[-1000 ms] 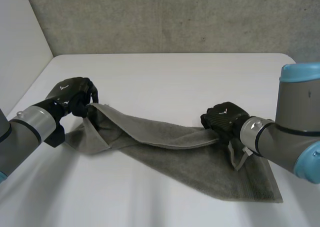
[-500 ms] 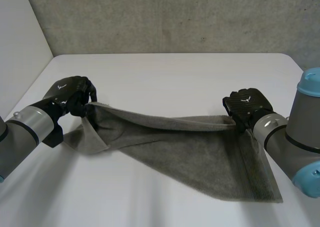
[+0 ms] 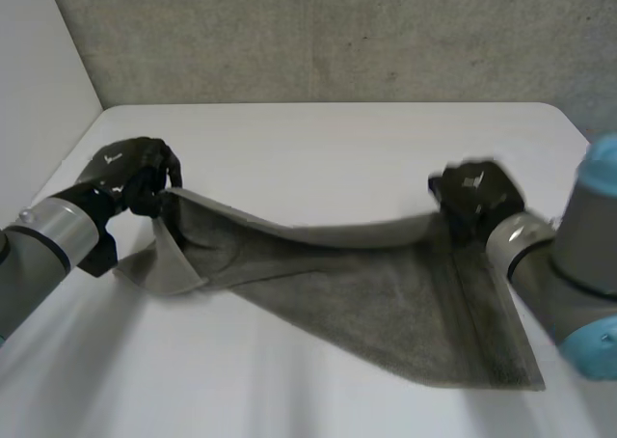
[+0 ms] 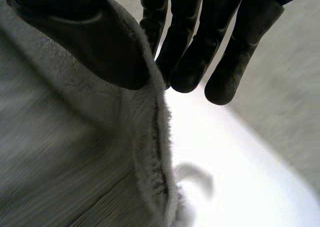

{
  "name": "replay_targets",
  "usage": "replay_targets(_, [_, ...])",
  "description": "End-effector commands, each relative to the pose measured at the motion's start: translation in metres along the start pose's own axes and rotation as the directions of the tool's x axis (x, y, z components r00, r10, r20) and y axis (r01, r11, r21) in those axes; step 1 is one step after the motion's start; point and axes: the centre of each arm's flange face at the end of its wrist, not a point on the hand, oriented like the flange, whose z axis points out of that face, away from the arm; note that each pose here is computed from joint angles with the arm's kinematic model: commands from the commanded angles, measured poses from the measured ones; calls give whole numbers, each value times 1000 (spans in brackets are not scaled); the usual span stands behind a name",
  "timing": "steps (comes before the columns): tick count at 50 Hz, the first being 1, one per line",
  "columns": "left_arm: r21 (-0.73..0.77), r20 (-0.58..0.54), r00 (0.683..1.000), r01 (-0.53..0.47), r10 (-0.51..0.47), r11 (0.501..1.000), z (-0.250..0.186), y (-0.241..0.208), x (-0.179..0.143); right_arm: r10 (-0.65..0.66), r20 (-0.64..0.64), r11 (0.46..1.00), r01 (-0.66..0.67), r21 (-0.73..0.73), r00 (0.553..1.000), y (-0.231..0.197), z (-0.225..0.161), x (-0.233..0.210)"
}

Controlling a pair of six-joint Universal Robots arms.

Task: Fold the towel.

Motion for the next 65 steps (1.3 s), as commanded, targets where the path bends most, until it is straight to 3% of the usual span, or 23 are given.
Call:
replay_targets(1, [132,16,999,-51,49,990,-2,-46,-4,-14,-121,949,51,311,993,-114,-52,48])
replay_targets(6, [291,17,994,-112,112,950,-19,-100,7,-26,-86,925,57,375,996,-145,-70,55])
replay_targets(13, [320,21,992,-125,125,939,-19,-108,6,-33,-30,938,41,344,999,-137,-63,47])
replay_targets(19, [224,15,995,-100,100,969,26,-71,-16,-42,33,970,33,243,999,-101,-7,30])
replay_targets(26, [288,23,987,-161,161,944,70,-82,-33,-47,-54,928,63,367,997,-124,58,37])
replay_targets(29, [491,52,968,-240,246,838,97,-138,-38,-24,-145,879,90,469,989,-160,66,47])
replay_targets(30, [492,52,968,-240,247,837,97,-139,-38,0,-198,845,106,524,980,-181,65,58])
replay_targets(32, [612,70,955,-270,289,743,98,-182,-32,25,-234,804,120,583,972,-202,59,66])
replay_targets(33, [613,70,955,-270,289,743,98,-182,-32,25,-234,803,120,584,972,-202,59,66])
replay_targets(34, [656,82,952,-275,295,703,95,-200,-29,46,-266,764,138,631,963,-220,51,74])
replay_targets(35, [656,82,952,-275,295,703,95,-200,-29,64,-290,729,154,667,955,-234,43,81])
replay_targets(37, [709,93,954,-264,285,654,88,-224,-25,76,-305,702,166,692,950,-245,36,86])
replay_targets(39, [717,84,957,-252,279,650,85,-228,-24,75,-305,695,169,699,949,-249,32,87])
replay_targets(44, [686,49,966,-217,254,695,86,-215,-21,29,-250,766,140,628,968,-232,37,77])
replay_targets(46, [652,42,970,-210,241,728,87,-201,-23,-19,-162,850,101,518,987,-204,45,61])
replay_targets(48, [560,20,976,-191,218,806,86,-164,-29,-43,-102,892,84,443,994,-184,50,53])
replay_targets(49, [559,20,976,-191,218,807,86,-164,-29,-60,-37,924,69,375,998,-166,53,45])
replay_targets(51, [442,-46,978,-161,201,882,83,-116,-28,-72,32,944,58,324,997,-149,52,35])
replay_targets(54, [385,-77,976,-158,202,909,80,-92,-28,-89,138,972,56,227,986,-113,49,21])
replay_targets(56, [278,-108,970,-183,220,943,72,-46,-33,-97,172,981,65,181,980,-94,47,16])
replay_targets(59, [228,-109,966,-207,236,951,66,-25,-36,-124,201,987,99,128,972,-66,38,7])
replay_targets(61, [130,-116,943,-297,312,946,52,19,-35,-129,211,988,108,110,969,-55,31,2])
replay_targets(65, [66,-121,902,-409,414,910,41,53,-33,-122,212,992,112,58,970,-20,14,-4])
